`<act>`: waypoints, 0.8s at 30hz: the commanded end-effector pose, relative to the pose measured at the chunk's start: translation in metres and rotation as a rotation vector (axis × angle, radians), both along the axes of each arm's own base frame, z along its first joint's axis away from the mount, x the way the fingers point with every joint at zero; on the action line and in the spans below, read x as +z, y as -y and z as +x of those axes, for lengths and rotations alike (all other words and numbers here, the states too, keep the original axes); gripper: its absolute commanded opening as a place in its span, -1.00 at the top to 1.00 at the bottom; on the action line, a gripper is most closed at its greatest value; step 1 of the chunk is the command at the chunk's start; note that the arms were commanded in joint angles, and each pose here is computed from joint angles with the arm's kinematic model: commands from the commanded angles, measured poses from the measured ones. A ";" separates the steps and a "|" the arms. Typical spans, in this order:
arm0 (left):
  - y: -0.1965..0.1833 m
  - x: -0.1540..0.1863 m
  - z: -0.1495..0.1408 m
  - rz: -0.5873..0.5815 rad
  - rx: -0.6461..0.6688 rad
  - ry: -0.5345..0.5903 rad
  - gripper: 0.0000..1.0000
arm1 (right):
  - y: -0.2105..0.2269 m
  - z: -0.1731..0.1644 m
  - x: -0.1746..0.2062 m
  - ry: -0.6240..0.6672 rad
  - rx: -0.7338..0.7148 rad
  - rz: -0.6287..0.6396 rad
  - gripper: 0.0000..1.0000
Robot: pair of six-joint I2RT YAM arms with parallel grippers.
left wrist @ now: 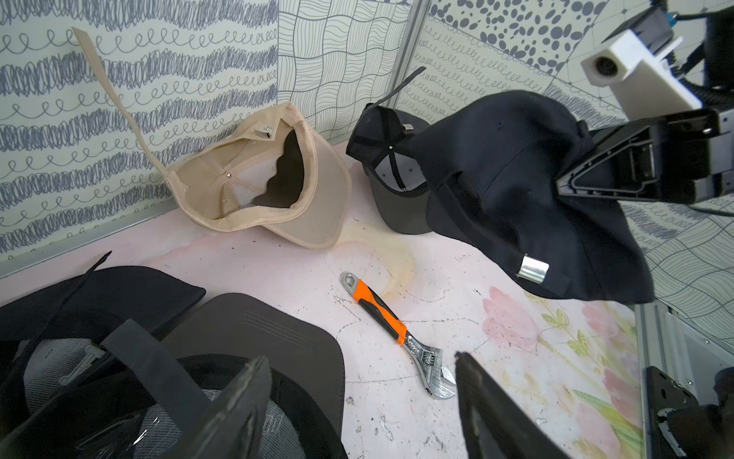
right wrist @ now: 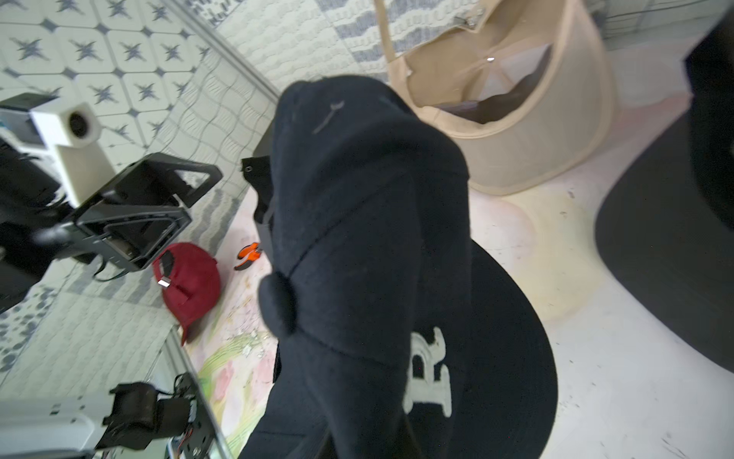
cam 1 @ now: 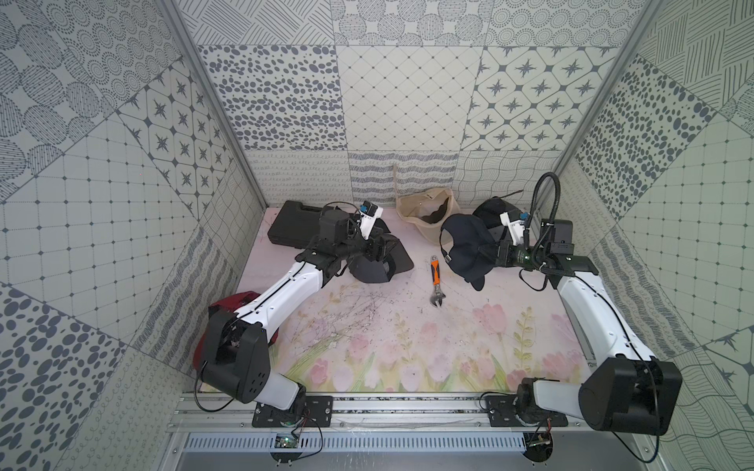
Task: Open the adjustable buckle of the baseball cap
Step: Pick up the baseball cap from the center of the board.
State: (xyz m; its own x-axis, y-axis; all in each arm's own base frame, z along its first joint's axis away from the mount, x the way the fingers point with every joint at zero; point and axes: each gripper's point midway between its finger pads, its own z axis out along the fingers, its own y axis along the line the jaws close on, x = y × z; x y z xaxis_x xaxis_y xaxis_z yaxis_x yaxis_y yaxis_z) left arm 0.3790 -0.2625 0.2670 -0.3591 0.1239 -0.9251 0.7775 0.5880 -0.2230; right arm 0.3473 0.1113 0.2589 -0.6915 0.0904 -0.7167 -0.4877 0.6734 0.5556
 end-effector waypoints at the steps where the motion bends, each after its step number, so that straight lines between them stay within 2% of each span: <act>1: 0.011 0.022 -0.014 -0.059 -0.101 0.060 -0.50 | -0.020 -0.006 0.035 0.154 0.166 0.065 1.00; 6: 0.020 0.037 -0.025 -0.121 -0.185 0.068 -0.51 | -0.031 -0.012 0.042 0.168 0.250 0.108 1.00; 11: 0.023 0.052 -0.033 -0.106 -0.247 0.172 -0.51 | -0.042 -0.015 0.045 0.170 0.304 0.116 1.00; 14: 0.024 0.059 -0.033 -0.088 -0.268 0.199 -0.51 | -0.051 -0.015 0.040 0.160 0.333 0.093 1.00; 19: 0.033 0.077 -0.043 -0.127 -0.362 0.217 -0.54 | -0.063 -0.016 0.037 0.163 0.375 0.058 1.00; 24: 0.039 0.082 -0.047 -0.095 -0.406 0.262 -0.54 | -0.073 -0.018 0.038 0.177 0.414 0.026 1.00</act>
State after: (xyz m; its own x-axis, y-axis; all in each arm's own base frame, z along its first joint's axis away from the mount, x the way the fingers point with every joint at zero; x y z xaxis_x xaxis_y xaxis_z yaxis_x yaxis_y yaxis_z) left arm 0.3497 -0.2910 0.3345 -0.1636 0.1006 -0.9814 0.9346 0.3342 -0.1216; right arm 0.3284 0.1781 0.2849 -0.6081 -0.1106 -0.7861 -0.7472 0.4141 0.5198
